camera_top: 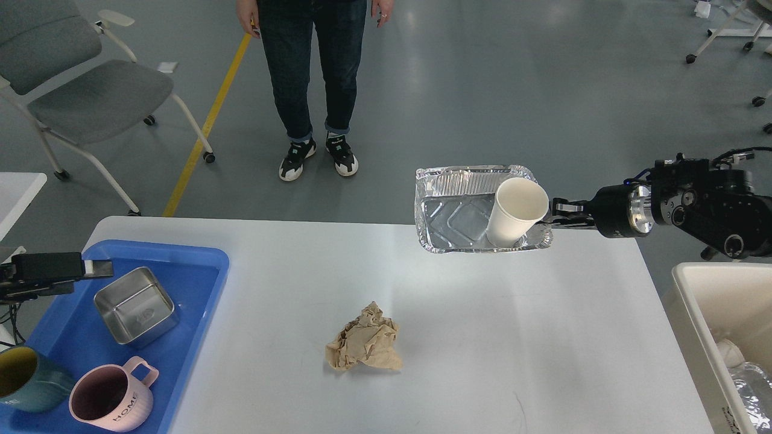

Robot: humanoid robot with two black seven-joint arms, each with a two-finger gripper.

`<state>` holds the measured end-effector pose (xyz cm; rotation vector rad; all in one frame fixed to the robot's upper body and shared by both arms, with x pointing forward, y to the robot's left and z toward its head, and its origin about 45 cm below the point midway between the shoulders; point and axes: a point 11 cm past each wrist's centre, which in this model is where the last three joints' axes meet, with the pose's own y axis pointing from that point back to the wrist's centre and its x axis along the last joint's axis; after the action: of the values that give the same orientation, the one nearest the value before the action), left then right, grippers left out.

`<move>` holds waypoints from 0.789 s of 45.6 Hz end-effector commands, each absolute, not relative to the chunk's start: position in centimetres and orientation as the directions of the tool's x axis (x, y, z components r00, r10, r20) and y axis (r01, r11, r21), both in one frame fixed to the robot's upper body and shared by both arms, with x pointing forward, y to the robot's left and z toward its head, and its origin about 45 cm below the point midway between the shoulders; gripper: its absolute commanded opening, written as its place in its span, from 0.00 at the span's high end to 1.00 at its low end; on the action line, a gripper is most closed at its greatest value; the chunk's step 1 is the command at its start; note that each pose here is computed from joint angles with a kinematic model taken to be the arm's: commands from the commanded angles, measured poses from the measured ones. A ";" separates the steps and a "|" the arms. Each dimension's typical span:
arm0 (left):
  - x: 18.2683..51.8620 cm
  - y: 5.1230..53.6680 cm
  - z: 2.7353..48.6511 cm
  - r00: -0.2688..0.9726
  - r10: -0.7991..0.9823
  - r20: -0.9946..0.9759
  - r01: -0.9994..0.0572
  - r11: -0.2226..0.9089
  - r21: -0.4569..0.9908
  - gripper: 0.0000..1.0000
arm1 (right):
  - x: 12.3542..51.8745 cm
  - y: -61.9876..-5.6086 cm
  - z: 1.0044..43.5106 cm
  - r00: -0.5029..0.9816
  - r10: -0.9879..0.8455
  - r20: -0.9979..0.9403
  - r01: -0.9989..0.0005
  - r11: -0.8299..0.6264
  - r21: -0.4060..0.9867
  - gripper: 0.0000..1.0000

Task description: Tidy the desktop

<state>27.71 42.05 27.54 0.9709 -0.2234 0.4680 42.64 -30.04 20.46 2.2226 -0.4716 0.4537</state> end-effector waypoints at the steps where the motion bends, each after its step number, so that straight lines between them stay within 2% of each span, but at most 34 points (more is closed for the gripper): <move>1: 30.7 38.2 25.3 0.918 0.215 0.334 -0.397 0.499 0.770 0.02 | 42.6 -30.1 20.4 0.866 -0.185 0.464 -0.472 -0.609 0.637 1.00; 10: 35.4 31.3 21.3 0.946 0.138 0.293 -0.318 0.572 0.757 0.02 | 42.6 -30.2 20.4 0.866 -0.186 0.465 -0.473 -0.608 0.638 1.00; 15: 36.6 27.4 19.1 0.964 0.105 0.246 -0.258 0.610 0.749 0.02 | 42.5 -30.1 20.2 0.867 -0.186 0.462 -0.471 -0.609 0.639 1.00; 29: 35.5 18.8 14.6 0.988 -0.023 0.154 -0.109 0.605 0.789 0.02 | 41.4 -29.4 17.8 0.892 -0.170 0.418 -0.429 -0.611 0.665 1.00; 36: 35.4 15.8 13.6 0.989 -0.049 0.137 -0.078 0.620 0.780 0.02 | 41.0 -28.8 17.0 0.900 -0.163 0.404 -0.412 -0.618 0.670 1.00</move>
<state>35.44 17.93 14.43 0.9129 -0.1572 0.0370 41.30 -29.28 17.65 2.2296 -0.4230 0.3977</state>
